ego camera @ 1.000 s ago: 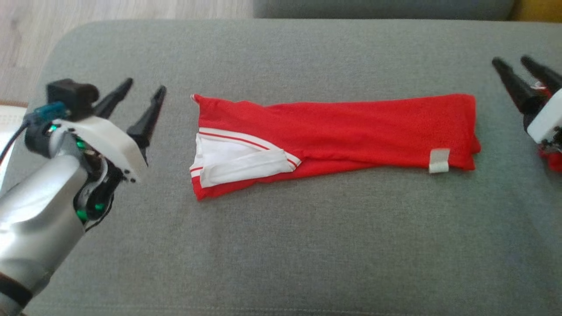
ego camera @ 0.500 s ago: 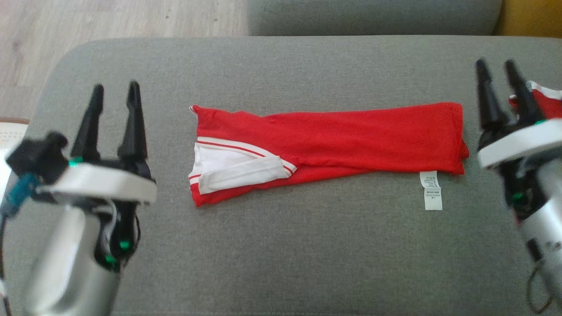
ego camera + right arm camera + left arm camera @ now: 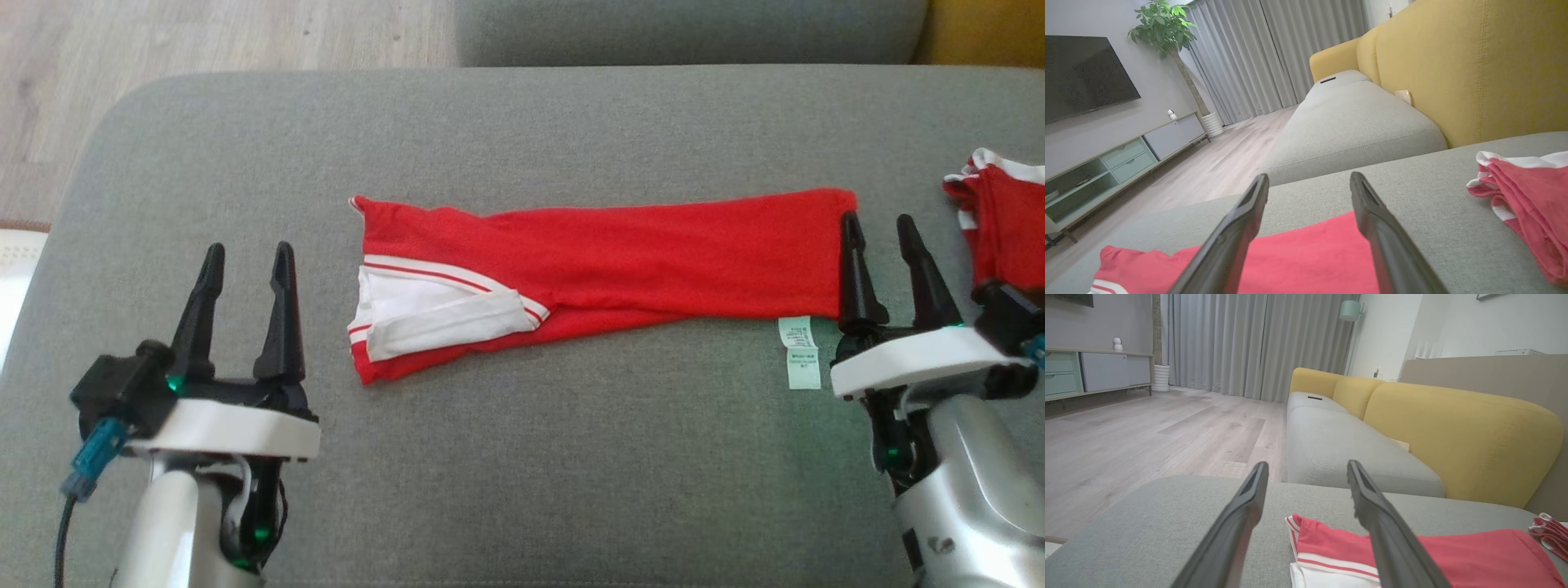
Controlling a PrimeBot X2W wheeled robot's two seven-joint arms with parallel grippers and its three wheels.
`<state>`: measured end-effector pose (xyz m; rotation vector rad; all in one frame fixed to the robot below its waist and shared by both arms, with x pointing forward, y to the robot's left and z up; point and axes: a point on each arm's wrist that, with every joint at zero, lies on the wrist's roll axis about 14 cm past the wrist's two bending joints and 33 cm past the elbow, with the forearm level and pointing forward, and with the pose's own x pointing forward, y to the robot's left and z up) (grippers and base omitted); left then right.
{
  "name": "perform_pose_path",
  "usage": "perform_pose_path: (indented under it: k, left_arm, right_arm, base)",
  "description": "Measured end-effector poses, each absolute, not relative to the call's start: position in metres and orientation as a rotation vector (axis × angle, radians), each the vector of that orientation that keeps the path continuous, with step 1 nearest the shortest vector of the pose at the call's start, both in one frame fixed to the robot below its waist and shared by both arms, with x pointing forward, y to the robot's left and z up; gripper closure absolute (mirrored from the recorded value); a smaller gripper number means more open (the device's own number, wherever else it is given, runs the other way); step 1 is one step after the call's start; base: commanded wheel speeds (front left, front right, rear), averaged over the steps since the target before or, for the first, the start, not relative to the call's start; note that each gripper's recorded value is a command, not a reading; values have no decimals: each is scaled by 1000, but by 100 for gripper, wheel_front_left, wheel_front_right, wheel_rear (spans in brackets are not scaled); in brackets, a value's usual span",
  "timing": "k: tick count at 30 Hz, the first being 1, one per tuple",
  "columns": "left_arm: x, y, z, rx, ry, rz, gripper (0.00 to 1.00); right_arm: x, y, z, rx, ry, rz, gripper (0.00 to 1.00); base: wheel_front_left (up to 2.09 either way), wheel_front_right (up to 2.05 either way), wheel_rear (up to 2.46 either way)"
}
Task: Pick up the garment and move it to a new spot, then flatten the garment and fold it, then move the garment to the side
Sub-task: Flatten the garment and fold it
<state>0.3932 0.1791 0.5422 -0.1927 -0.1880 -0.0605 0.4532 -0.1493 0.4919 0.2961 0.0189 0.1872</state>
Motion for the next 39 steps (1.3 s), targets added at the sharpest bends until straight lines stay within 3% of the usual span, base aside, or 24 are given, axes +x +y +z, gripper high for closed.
perform_pose_path:
  k: [4,21,28,29,30,31,39]
  left_arm:
    - [394,181,535,-192,-172,-53,0]
    - [410,184,507,-191,-90,-37,0]
    - [411,188,504,-193,-83,-27,0]
    - [411,188,504,-193,-82,-28,0]
    - [411,187,504,-193,-82,-29,0]
    - [412,186,504,-194,-82,-31,0]
    - [412,179,511,-201,-98,-54,0]
  right_arm:
    - [458,-154,480,273,47,159,0]
    - [486,-186,371,187,452,-21,0]
    - [493,-175,362,214,501,-23,0]
    - [494,-173,362,217,505,-20,11]
    - [494,-172,363,218,506,-17,67]
    - [493,-171,363,218,508,-16,100]
    - [488,-192,376,225,461,-68,100]
  base:
    - [0,0,0]
    - [0,0,0]
    - [0,0,0]
    - [0,0,0]
    - [0,0,0]
    - [0,0,0]
    - [0,0,0]
